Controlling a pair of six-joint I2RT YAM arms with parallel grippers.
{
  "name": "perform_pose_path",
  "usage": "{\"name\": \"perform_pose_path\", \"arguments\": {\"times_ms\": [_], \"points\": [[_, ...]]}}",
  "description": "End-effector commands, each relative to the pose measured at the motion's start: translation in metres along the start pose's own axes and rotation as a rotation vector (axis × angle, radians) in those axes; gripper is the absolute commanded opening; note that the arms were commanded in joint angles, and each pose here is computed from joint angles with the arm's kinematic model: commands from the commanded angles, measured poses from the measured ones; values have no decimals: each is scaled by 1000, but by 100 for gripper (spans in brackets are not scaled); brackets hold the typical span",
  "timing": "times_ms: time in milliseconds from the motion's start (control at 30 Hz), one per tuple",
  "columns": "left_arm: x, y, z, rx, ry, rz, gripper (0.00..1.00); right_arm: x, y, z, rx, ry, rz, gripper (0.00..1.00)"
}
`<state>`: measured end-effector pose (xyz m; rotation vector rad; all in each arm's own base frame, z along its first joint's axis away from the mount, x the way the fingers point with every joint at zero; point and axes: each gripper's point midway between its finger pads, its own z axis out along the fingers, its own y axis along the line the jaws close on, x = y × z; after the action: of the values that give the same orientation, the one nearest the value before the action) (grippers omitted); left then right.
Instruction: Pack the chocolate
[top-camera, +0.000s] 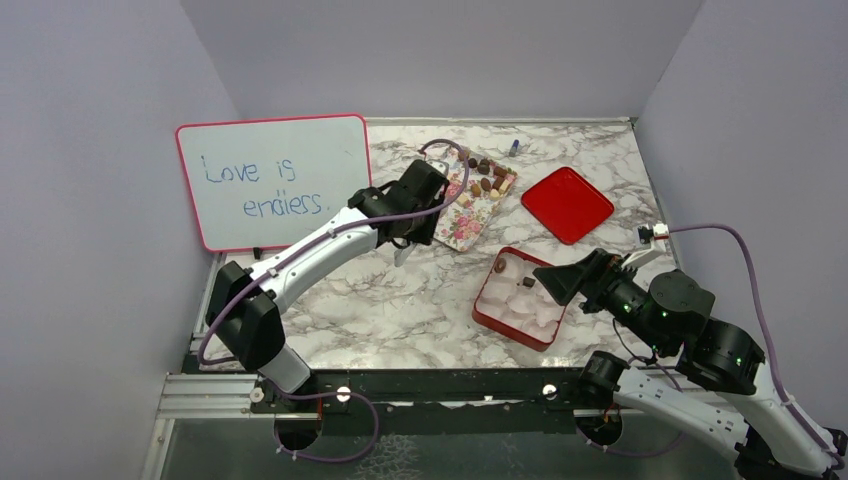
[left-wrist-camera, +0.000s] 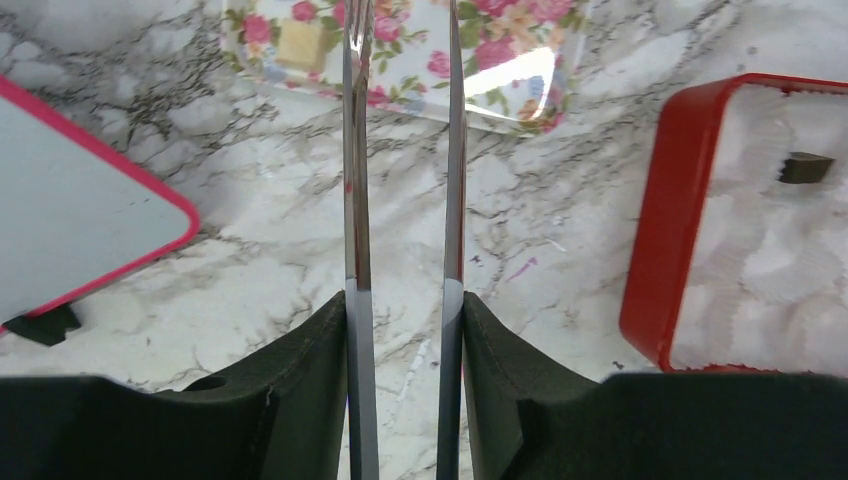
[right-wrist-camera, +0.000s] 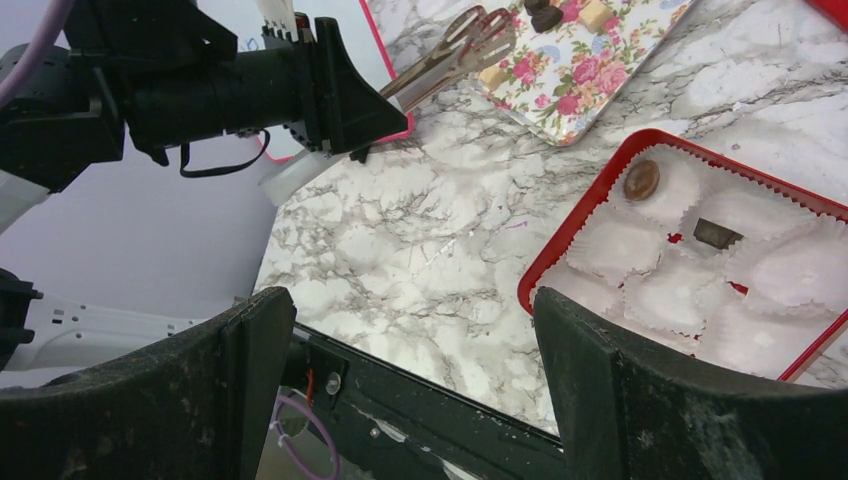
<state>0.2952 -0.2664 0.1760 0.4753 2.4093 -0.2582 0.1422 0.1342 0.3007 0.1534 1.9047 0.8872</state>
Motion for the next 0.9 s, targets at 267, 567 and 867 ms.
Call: {"name": "perform_pose_path", "arguments": {"times_ms": [267,567,867], "points": [[-7,53,16,-117,44,18,42,4,1,5,-3,10,-11,95],[2,61,39,-141,104,34,42,0,0,0,-5,-2,-10,95],[7,65,47,-159,126,42,42,0,-2,-3,-6,-7,-5,95]]}}
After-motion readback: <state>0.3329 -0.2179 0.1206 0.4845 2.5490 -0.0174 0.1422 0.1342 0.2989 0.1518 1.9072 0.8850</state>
